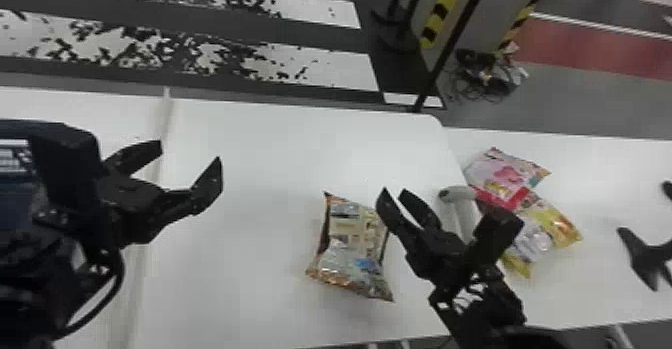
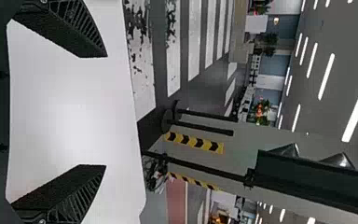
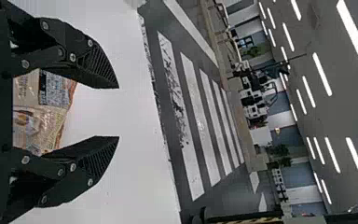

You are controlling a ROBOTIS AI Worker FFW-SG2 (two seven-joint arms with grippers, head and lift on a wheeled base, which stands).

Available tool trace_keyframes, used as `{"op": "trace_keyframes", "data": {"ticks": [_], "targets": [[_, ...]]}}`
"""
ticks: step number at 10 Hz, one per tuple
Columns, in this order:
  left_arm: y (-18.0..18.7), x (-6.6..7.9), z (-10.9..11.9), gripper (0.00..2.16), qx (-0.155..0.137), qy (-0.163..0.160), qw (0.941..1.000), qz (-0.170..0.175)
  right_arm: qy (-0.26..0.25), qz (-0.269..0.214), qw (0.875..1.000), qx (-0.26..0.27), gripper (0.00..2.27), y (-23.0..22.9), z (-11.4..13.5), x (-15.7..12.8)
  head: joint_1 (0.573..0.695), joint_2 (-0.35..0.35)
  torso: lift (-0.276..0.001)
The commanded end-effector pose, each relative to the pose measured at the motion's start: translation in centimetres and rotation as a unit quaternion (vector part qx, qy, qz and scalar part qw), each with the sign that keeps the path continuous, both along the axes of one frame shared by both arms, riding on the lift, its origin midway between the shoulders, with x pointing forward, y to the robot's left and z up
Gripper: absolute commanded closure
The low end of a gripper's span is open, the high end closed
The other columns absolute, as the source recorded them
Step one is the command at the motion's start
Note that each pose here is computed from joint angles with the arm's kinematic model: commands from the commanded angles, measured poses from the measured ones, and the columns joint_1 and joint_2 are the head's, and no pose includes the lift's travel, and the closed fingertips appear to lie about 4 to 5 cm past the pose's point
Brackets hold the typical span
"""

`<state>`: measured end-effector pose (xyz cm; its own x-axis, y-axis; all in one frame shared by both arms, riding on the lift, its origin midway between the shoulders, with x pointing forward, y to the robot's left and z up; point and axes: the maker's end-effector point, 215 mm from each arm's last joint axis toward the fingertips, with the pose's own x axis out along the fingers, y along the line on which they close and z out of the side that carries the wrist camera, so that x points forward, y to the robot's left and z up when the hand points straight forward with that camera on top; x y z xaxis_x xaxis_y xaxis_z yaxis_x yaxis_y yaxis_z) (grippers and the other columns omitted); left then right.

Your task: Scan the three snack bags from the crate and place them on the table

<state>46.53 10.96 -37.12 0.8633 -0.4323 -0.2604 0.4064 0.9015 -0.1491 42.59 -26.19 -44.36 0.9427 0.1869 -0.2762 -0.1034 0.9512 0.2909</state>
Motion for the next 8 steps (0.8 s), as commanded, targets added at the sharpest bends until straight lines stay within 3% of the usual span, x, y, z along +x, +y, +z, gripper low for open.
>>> {"op": "trace_keyframes", "data": {"ticks": [1,2,3,4,8], "targets": [[2.7,-0.2,-0.2,0.02,-0.004,0.004,0.9997,0.023,0.026,0.011,1.0,0.012,1.44,1.4,-1.5,-0.7,0.695,-0.193,-0.062],[4.0,-0.2,-0.4,0.02,-0.003,0.005,0.9994,0.034,0.036,0.018,0.999,0.015,1.88,2.3,-2.1,-1.2,0.695,-0.16,-0.062],[5.0,-0.2,-0.5,0.02,-0.005,0.007,0.999,0.043,0.048,0.024,0.998,0.019,2.15,3.2,-3.0,-1.7,0.695,-0.133,-0.062],[5.4,-0.2,-0.6,0.02,-0.003,0.007,0.9987,0.05,0.056,0.029,0.998,0.024,2.25,4.1,-3.7,-2.3,0.695,-0.118,-0.062],[5.5,-0.2,-0.6,0.02,-0.001,0.007,0.9986,0.052,0.094,0.045,0.993,0.048,2.25,6.5,-6.8,-4.7,0.695,-0.047,-0.062]]}}
